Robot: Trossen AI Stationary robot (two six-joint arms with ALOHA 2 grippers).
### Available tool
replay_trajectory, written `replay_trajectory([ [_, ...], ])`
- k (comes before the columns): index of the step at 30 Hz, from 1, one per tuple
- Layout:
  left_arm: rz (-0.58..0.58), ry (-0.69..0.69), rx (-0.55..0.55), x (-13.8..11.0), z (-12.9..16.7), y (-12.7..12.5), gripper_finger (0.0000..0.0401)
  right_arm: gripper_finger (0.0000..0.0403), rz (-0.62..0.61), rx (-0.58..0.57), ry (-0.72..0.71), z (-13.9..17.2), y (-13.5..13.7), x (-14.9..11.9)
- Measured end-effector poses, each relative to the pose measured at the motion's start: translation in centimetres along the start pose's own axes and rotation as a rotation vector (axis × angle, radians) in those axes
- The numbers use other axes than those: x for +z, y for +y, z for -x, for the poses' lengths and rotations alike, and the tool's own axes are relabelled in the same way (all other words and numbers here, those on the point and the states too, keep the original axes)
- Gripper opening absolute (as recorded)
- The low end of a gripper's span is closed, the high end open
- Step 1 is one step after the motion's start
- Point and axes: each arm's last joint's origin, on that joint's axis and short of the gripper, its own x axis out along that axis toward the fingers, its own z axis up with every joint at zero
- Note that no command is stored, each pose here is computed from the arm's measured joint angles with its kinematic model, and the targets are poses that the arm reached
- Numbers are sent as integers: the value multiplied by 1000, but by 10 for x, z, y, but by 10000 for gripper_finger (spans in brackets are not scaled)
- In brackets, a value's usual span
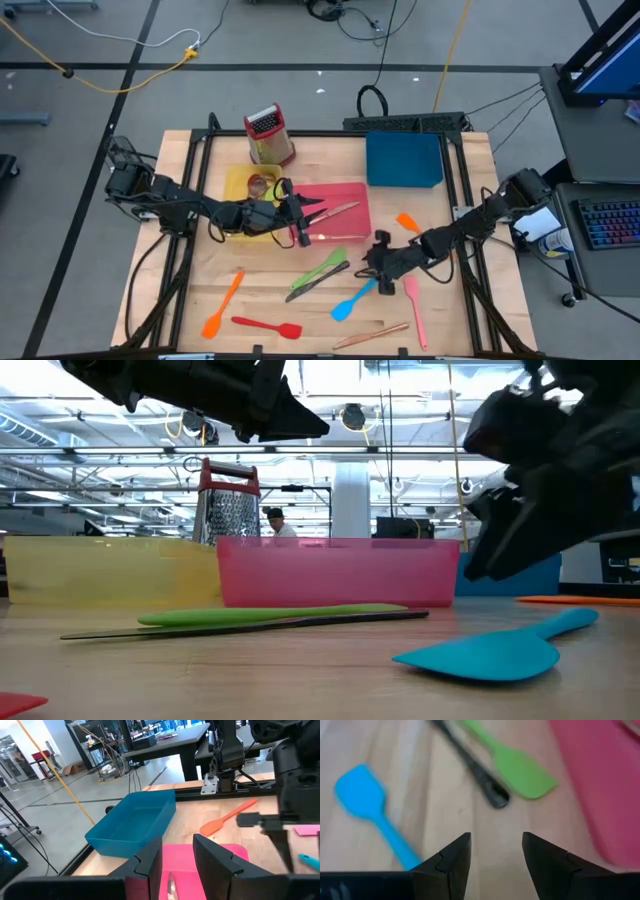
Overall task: Pick & Place Kitchen Items
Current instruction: Put the black table knife into the pink bin
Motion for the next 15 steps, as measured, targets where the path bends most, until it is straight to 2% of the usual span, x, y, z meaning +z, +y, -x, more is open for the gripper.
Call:
replay_trajectory([
  [2,0,0,0,0,0,0,115,171,-55,-12,-12,-5,1,-1],
  [5,0,0,0,0,0,0,115,171,-67,11,-42,-17,5,-4],
  [8,-13,1,0,0,0,0,115,171,2,1,-49,-30,7,-10],
  [12,-31,7,-1,-1,0,0,115,171,81,-93,-80,-42,4,-10],
  [15,-38,19,-3,-2,0,0,115,171,87,-107,-88,-47,-1,-10],
])
